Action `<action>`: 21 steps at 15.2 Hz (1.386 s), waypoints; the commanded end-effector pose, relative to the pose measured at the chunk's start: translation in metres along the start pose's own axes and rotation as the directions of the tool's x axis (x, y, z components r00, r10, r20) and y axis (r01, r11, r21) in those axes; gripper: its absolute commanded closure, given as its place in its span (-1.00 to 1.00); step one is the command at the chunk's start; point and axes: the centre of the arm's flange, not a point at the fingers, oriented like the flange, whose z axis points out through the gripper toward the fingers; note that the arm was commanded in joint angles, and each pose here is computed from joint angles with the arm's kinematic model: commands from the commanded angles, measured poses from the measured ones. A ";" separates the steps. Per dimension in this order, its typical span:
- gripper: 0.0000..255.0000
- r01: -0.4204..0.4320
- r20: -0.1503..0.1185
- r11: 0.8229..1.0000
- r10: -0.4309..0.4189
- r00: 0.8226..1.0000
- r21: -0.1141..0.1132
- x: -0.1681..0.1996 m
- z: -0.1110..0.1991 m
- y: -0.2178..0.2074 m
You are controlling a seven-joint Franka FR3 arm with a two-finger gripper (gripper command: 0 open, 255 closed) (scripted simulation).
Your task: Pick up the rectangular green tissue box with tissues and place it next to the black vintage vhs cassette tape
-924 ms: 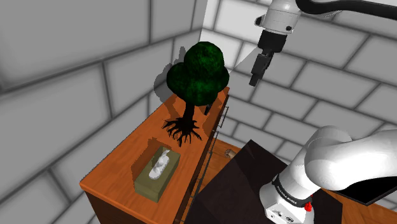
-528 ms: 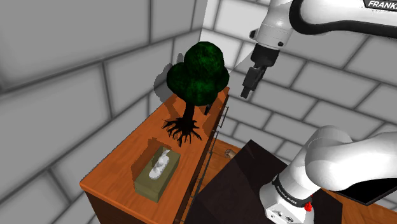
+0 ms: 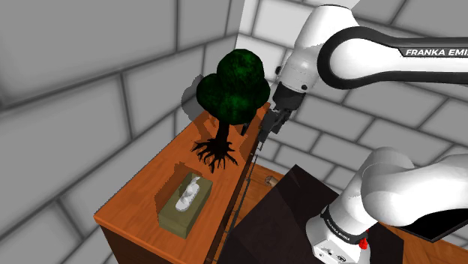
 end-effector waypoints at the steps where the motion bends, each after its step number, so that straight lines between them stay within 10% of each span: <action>1: -1.00 -0.020 -0.020 1.000 0.021 1.000 0.021 -0.002 0.019 -0.013; 21: -1.00 -0.171 -0.163 0.959 0.210 0.964 0.224 0.035 0.195 -0.159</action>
